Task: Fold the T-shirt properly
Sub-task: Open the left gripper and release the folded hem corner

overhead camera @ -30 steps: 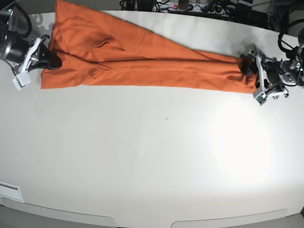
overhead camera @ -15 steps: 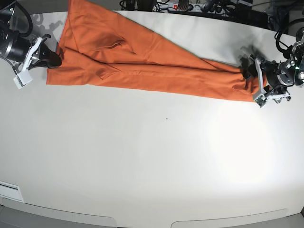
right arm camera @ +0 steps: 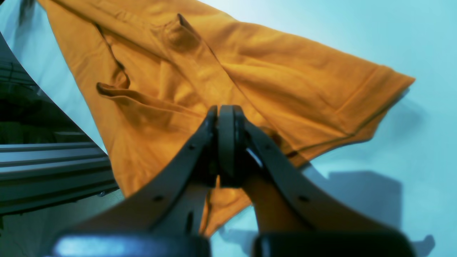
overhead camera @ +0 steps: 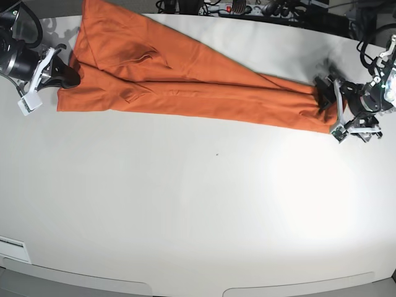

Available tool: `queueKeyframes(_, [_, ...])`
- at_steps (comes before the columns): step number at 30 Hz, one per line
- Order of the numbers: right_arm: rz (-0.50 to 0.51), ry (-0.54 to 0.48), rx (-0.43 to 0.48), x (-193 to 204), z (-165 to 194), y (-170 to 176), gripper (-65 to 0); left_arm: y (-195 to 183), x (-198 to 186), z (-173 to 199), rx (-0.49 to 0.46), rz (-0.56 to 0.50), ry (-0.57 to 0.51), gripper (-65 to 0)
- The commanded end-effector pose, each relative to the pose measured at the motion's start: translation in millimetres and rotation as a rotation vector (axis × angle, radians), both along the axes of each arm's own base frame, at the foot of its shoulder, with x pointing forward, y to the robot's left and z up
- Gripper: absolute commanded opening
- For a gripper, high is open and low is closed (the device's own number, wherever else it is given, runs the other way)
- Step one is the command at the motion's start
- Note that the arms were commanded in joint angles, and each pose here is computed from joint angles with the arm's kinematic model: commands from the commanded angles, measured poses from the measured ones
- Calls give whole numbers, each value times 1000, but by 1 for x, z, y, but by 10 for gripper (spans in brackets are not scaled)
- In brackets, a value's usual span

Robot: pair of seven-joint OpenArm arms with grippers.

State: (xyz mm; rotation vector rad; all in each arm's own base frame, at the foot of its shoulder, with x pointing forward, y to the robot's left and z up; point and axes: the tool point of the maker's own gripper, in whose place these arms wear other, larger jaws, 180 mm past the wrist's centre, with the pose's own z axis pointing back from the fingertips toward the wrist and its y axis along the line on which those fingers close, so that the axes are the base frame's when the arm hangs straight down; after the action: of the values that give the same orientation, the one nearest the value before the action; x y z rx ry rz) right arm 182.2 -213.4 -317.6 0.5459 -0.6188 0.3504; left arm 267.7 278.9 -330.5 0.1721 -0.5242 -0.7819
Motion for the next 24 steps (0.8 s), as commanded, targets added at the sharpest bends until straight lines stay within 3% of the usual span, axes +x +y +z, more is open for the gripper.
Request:
queueKeyframes(1, [8, -39, -1, 6, 10, -2, -650, 1, 8, 16, 21, -20, -30, -156])
queueKeyframes(7, [6, -32, -25, 5, 7, -5, -650, -44, 3, 37, -100, -123, -8, -156])
queueKeyframes(12, [4, -23, -52, 5, 4, -8, -650, -51, 12, 52, -109, -164, -44, -156])
queueKeyframes(16, [-1, -10, -96, 4, -2, -14, -650, -31, 26, 67, -98, -49, -95, -157])
queueKeyframes(18, [-1, -10, -96, 4, -2, -14, -650, -20, 32, 76, -146, 8, -105, -158])
queueKeyframes(21, [-1, -9, -97, 3, -2, -14, -650, 0, 40, 91, -265, 98, -116, -158])
queueKeyframes(24, [-1, -10, -96, 4, -1, -14, -650, 28, 47, 107, -452, 215, -152, -158])
